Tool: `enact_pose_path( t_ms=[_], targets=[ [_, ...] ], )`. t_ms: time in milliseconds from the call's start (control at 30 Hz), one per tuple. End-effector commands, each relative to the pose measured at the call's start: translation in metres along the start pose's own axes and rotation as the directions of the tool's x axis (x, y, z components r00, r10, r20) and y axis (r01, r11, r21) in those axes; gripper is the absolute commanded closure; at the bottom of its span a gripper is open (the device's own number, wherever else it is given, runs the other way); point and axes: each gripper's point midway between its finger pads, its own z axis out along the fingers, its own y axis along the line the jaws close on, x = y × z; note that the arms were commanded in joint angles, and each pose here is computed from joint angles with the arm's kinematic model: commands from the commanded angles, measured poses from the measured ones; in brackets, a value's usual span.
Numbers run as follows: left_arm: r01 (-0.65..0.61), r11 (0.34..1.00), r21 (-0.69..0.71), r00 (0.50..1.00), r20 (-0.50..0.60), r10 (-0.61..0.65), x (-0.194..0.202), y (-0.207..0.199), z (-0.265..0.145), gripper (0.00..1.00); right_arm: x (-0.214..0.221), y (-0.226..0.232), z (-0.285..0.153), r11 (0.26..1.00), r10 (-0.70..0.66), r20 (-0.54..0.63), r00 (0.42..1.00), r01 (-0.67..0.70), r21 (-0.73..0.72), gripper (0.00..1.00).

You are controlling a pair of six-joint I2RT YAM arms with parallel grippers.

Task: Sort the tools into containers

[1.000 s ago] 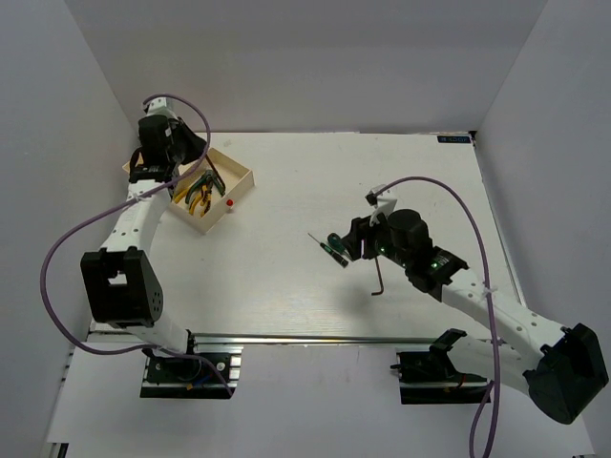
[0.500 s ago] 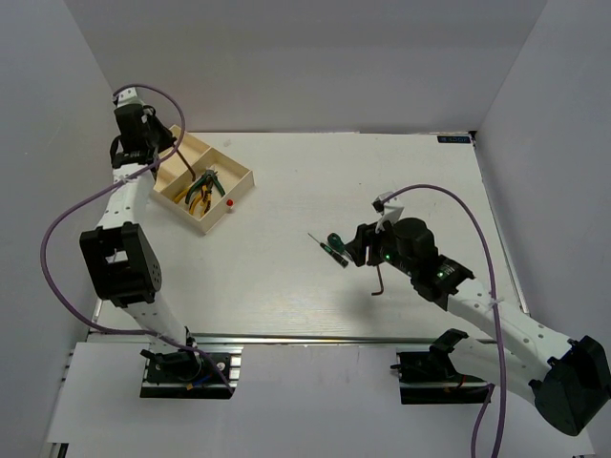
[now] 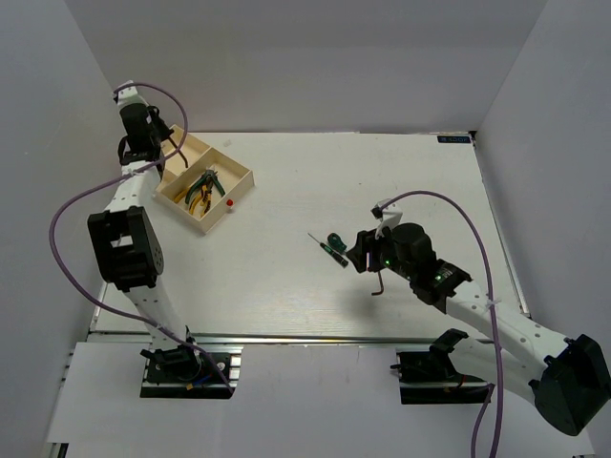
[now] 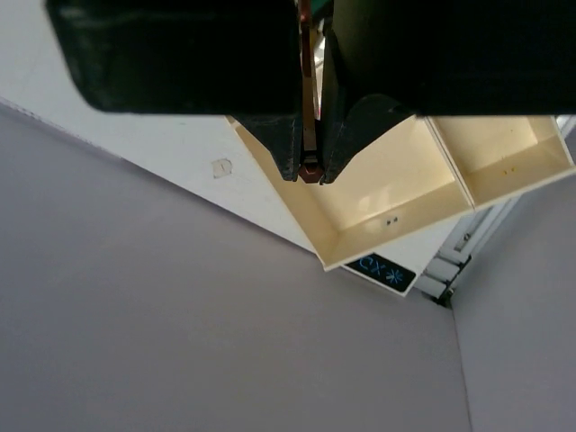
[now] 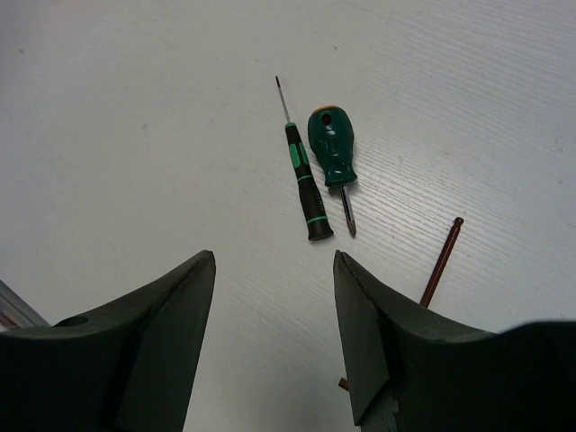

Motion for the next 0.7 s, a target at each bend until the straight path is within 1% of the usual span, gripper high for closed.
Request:
enact_pose_path(
  t_ms=[0, 33, 167, 267, 300, 333, 367, 433, 467, 533, 667],
  targets=[
    [-0.062, 0.997, 0.035, 0.978, 0.203, 0.053, -0.067, -0.015, 0.005, 1.00, -0.008, 0.001, 0.002, 1.000, 0.005, 0.036, 0.999, -0.005, -0.002, 0.39],
    [-0.096, 0.995, 0.032, 0.976, 0.201, 0.087, -0.066, -0.015, 0.010, 1.00, -0.006, 0.001, 0.003, 1.000, 0.006, 0.028, 1.000, -0.006, 0.000, 0.39],
    [-0.160, 0.987, 0.002, 0.969, 0.189, 0.157, -0.059, -0.009, 0.029, 1.00, -0.002, 0.001, 0.006, 1.000, 0.020, 0.005, 1.000, -0.020, 0.002, 0.39],
    [-0.211, 0.976, -0.043, 0.960, 0.179, 0.216, -0.047, 0.003, 0.041, 1.00, -0.001, 0.000, 0.008, 1.000, 0.024, -0.003, 1.000, -0.024, 0.007, 0.39],
    [-0.229, 0.972, -0.052, 0.957, 0.172, 0.235, -0.041, 0.000, 0.044, 1.00, 0.006, -0.002, 0.007, 1.000, 0.026, -0.034, 0.999, -0.025, 0.016, 0.39],
    [-0.274, 0.959, -0.074, 0.947, 0.154, 0.283, -0.033, 0.007, 0.052, 1.00, 0.009, -0.003, 0.008, 0.999, 0.025, -0.045, 0.999, -0.024, 0.022, 0.39],
    [-0.292, 0.953, -0.085, 0.944, 0.137, 0.301, -0.029, 0.010, 0.056, 1.00, 0.012, -0.003, 0.009, 1.000, 0.022, -0.053, 0.998, -0.021, 0.022, 0.38],
    [-0.301, 0.949, -0.096, 0.946, 0.093, 0.310, -0.011, 0.012, 0.067, 1.00, 0.017, -0.006, 0.010, 0.999, 0.026, -0.072, 0.997, -0.024, 0.034, 0.39],
    [-0.331, 0.938, -0.101, 0.938, 0.077, 0.339, -0.005, 0.015, 0.070, 1.00, 0.018, -0.007, 0.010, 0.999, 0.027, -0.076, 0.997, -0.024, 0.036, 0.38],
    [-0.346, 0.931, -0.115, 0.935, 0.046, 0.353, 0.011, 0.023, 0.078, 1.00, 0.021, -0.006, 0.010, 0.999, 0.023, -0.086, 0.996, -0.021, 0.033, 0.39],
    [-0.354, 0.927, -0.125, 0.933, 0.018, 0.358, 0.031, 0.031, 0.088, 1.00, 0.022, -0.007, 0.011, 0.999, 0.016, -0.090, 0.996, -0.013, 0.031, 0.38]
  ],
)
